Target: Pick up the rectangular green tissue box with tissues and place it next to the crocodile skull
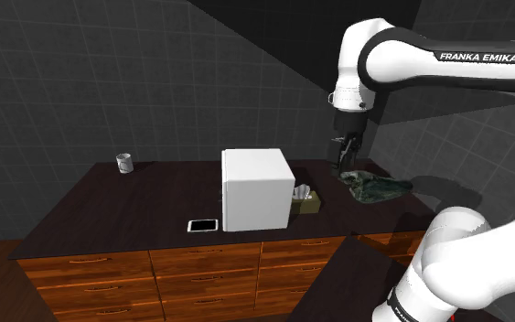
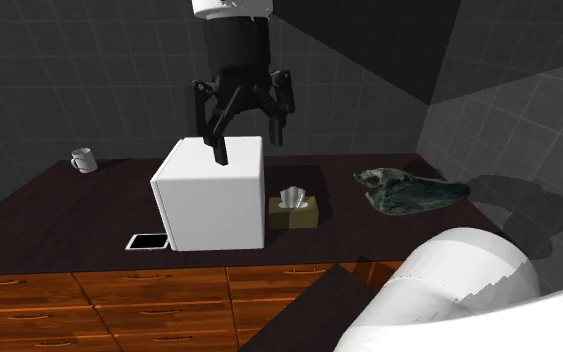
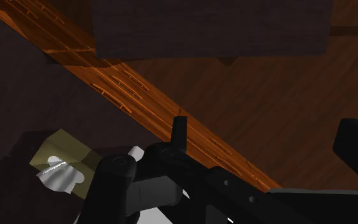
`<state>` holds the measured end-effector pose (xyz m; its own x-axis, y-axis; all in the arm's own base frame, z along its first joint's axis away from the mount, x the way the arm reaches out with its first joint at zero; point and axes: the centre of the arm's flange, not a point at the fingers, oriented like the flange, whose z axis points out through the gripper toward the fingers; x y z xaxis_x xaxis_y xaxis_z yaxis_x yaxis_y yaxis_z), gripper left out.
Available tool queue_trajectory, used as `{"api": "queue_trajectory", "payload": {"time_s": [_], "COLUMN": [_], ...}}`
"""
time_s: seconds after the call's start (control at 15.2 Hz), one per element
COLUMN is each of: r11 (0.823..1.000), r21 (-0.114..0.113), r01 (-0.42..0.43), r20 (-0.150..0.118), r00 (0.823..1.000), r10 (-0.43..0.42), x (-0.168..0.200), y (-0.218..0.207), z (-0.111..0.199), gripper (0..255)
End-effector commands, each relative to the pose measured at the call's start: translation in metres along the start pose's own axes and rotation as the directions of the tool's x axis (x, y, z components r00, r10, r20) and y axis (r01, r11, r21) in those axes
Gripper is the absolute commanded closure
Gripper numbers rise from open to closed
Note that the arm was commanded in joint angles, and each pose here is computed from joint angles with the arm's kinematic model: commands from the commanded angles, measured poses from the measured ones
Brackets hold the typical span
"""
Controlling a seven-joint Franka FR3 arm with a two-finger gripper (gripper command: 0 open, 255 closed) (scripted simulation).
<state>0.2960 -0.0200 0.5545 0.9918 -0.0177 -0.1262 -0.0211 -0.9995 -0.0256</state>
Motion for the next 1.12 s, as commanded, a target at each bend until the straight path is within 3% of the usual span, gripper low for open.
{"api": "queue_trajectory", "payload": {"time_s": [0.0,0.53,1.06], "r11": [1.0,0.981,0.923], "r21": [0.0,-0.03,-0.066], "r01": [0.0,-0.194,-0.378], "r20": [0.0,0.037,0.067], "r00": [1.0,0.98,0.922], "r10": [0.0,0.195,0.382], "x": [0.0,0.095,0.182], "y": [0.0,0.025,0.07], "z": [0.0,0.049,0.101], "gripper": [0,0,0]}}
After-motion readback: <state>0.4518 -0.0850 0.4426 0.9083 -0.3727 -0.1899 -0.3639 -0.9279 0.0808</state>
